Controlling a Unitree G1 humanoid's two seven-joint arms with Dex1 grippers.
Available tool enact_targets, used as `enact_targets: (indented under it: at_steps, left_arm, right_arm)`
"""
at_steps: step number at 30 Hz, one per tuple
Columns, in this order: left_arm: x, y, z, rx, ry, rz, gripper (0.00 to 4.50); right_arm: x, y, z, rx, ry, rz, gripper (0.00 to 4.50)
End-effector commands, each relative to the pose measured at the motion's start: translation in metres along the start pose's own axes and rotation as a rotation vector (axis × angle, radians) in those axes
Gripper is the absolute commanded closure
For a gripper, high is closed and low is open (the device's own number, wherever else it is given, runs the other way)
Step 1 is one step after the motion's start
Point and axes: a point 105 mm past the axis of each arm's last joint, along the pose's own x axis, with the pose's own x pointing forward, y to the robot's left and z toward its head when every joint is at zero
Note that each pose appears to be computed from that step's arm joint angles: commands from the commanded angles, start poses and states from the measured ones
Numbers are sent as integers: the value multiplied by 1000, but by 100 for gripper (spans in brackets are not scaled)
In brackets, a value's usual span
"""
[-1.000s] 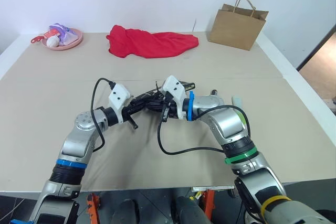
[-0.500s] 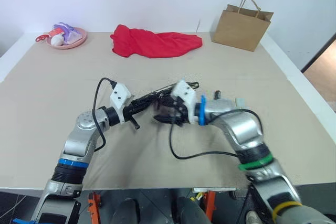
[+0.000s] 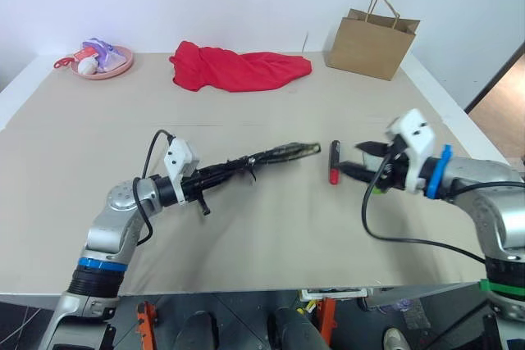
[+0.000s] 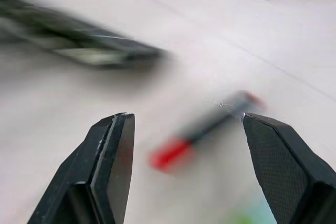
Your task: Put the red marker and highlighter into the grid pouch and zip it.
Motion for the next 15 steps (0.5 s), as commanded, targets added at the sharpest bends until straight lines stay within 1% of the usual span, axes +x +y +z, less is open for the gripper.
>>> enact_targets:
  at_steps: [1,4,9,15]
  left_arm:
    - [-2,-2,5,38,0,-31,450]
    - [-2,-2,5,42,4,-36,450]
    - [-1,-1,7,44,1,-41,450]
    - [0,-4,6,41,-1,-52,450]
  right_arm:
    - [1,-16,-20,62,44,-150,97]
    - [6,-13,-32,123,61,-180,97]
    - [8,-15,-54,145,118,-227,97]
    - [5,-28,-58,173,118,-274,97]
